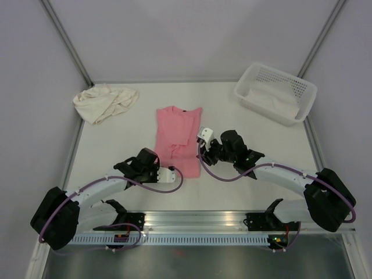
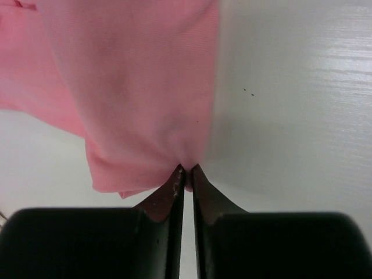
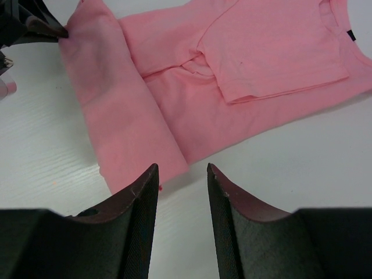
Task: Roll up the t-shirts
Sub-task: Roll the tshirt
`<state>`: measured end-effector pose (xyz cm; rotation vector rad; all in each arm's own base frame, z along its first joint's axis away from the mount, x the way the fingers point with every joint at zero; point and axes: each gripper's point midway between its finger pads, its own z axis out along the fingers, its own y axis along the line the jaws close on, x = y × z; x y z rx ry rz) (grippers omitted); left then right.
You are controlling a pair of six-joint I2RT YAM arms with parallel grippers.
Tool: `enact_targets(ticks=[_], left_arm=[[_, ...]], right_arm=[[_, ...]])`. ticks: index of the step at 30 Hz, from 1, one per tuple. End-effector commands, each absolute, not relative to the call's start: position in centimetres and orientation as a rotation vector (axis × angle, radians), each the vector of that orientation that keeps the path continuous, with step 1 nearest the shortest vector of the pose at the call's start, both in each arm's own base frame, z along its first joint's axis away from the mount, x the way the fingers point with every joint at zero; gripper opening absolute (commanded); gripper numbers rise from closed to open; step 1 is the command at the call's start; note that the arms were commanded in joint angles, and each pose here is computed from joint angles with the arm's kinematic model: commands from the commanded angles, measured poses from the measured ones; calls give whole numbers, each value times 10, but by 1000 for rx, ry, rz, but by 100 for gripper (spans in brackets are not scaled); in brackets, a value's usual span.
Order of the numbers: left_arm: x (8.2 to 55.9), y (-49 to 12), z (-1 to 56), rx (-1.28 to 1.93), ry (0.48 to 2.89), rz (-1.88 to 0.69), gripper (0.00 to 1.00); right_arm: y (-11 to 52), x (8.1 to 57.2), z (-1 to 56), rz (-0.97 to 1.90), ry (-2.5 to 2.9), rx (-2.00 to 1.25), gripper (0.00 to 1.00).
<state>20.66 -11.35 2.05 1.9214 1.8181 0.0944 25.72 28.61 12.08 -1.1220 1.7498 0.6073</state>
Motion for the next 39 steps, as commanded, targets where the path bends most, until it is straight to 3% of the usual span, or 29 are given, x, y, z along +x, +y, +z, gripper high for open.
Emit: enact_targets(ticks=[1,2,18,34,36,39], left_arm=[[222,-126,33,1842,1801,108,8],[223,-127,35,1824,1813,103,3],[210,-141,58,1758,1823,-61,2],[210,-138,61,1731,1844,-116,2],[210,-139,61,1730,1847,-129,2],[212,-139,64,1718,1846,-127,2]], right_arm=[[291,252,119,585,1676,-1201,46],[291,250,116,579,1670,-1221,46],[302,197,65,476,1454,-1656,54],[305,224,33,232,1481,-1759,57],[308,229,34,217,1496,-1749,54],[306,229,26,205,1557,-1784,20]])
